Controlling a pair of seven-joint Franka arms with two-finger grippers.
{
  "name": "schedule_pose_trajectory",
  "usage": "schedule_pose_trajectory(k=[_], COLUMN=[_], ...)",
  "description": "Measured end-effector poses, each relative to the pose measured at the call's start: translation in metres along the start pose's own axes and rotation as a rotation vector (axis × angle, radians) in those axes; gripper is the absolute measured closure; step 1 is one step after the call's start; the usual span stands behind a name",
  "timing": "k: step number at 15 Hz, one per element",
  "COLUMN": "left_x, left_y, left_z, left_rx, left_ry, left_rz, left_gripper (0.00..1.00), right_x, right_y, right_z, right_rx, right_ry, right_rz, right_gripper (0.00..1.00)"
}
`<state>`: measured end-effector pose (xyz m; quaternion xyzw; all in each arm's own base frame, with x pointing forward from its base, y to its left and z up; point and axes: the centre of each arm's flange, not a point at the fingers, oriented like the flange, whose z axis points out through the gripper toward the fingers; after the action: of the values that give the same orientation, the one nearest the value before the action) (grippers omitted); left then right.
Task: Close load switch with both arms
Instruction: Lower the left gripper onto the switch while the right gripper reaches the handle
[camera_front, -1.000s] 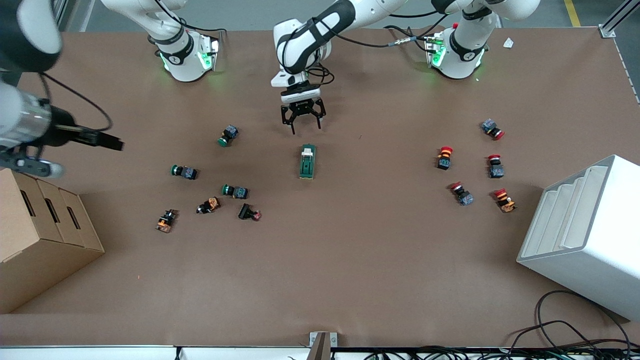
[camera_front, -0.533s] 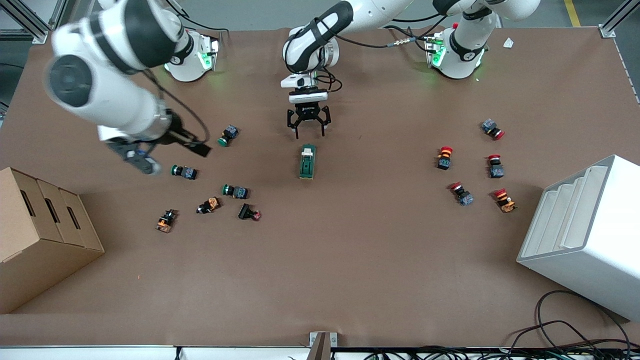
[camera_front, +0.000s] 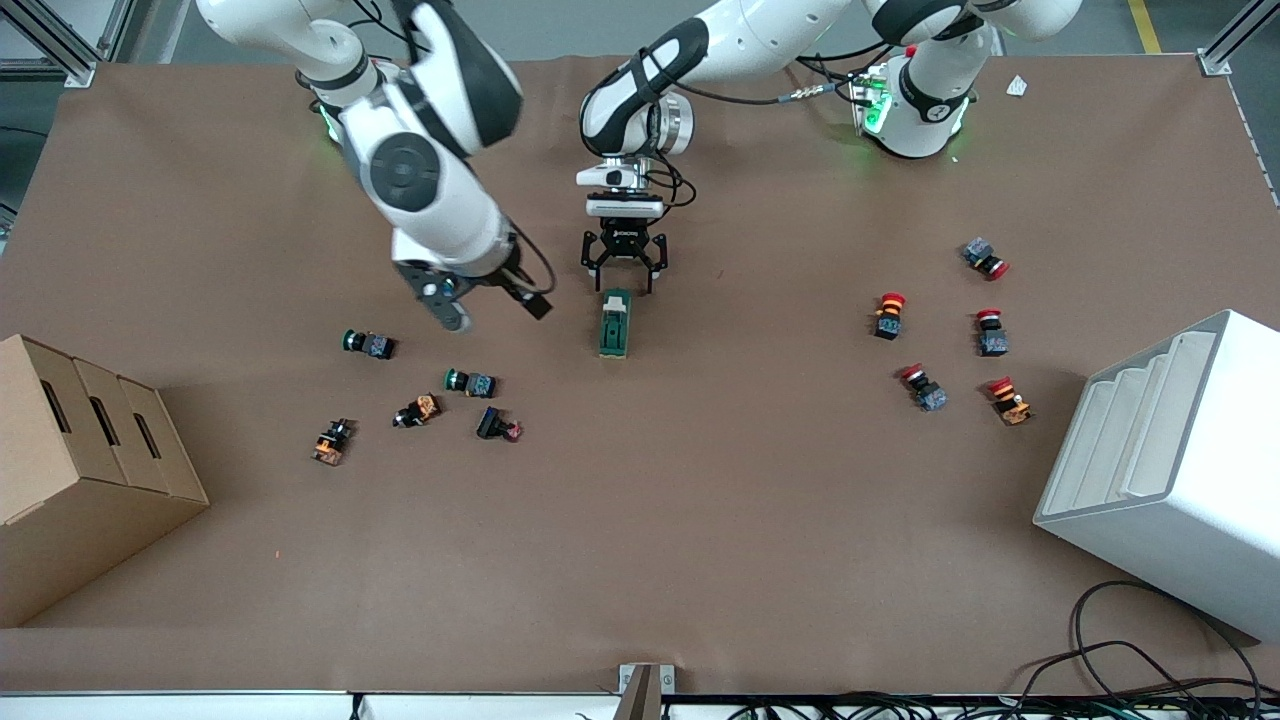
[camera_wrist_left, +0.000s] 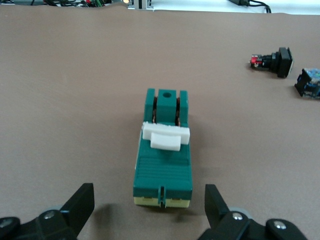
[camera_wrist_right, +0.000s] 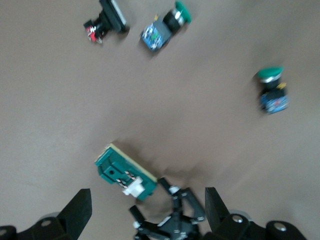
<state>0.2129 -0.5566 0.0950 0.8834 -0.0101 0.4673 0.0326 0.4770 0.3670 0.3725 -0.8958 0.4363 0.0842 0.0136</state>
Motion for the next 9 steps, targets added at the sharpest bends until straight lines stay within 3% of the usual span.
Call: schedule_pose_trajectory(k=[3, 9], left_x=[-0.006, -0.009], left_y=[0.000, 0.000], left_z=[0.004, 0.004], left_rx=[-0.020, -0.023], left_ry=[0.019, 0.029], left_rz=[0.023, 0.044], left_gripper=[0.02, 0.01], right_x=[-0.021, -0.016], right_y=[-0.016, -0.034], right_z=[0.046, 0.098], right_rx=[0.023, 0.090], right_ry=[0.014, 0.017], right_rz=[0.053, 0.085], right_gripper=[0.00, 0.00])
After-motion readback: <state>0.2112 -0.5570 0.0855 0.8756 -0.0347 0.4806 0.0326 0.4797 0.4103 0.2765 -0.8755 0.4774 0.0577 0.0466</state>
